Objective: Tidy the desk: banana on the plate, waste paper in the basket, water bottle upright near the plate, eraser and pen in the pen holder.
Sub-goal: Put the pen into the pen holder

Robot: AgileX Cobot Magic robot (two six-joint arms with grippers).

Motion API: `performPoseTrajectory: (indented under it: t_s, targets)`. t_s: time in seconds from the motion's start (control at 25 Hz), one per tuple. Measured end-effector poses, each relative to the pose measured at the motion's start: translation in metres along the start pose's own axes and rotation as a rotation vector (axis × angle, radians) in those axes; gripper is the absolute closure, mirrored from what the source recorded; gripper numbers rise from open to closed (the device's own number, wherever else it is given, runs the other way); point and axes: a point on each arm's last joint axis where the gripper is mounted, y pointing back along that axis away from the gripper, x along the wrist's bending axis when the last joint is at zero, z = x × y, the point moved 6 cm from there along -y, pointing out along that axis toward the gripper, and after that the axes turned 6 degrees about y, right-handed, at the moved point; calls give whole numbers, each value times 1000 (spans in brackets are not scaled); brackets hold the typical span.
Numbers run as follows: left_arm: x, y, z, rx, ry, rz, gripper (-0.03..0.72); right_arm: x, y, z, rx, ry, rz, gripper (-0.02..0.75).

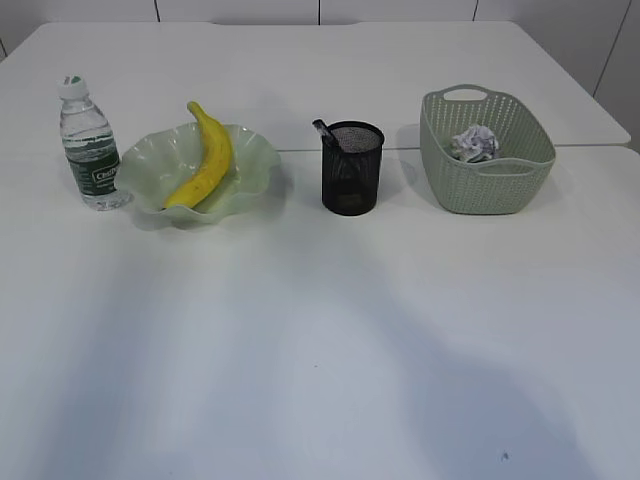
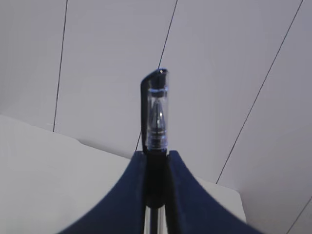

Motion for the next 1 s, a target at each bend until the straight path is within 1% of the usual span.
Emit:
performPoseTrajectory:
  t_s: [0.32, 0.56, 0.76, 0.92, 1.0]
  targets:
    - [1, 0, 5, -33, 1, 3, 428, -27, 61, 22, -12, -12, -13, 682]
    - [-1, 0, 8, -52, 12, -5, 428, -48, 113, 40, -70, 4, -23, 681]
    - [-2, 0, 9, -62, 21, -13, 428, -56, 145, 36, -50, 22, -15, 678]
    - [-3, 0, 10, -65, 32, -24, 428, -54, 159, 21, -5, 42, 6, 677]
    - [-4, 0, 10, -67, 36, -27, 428, -51, 164, 16, -15, 52, 18, 676]
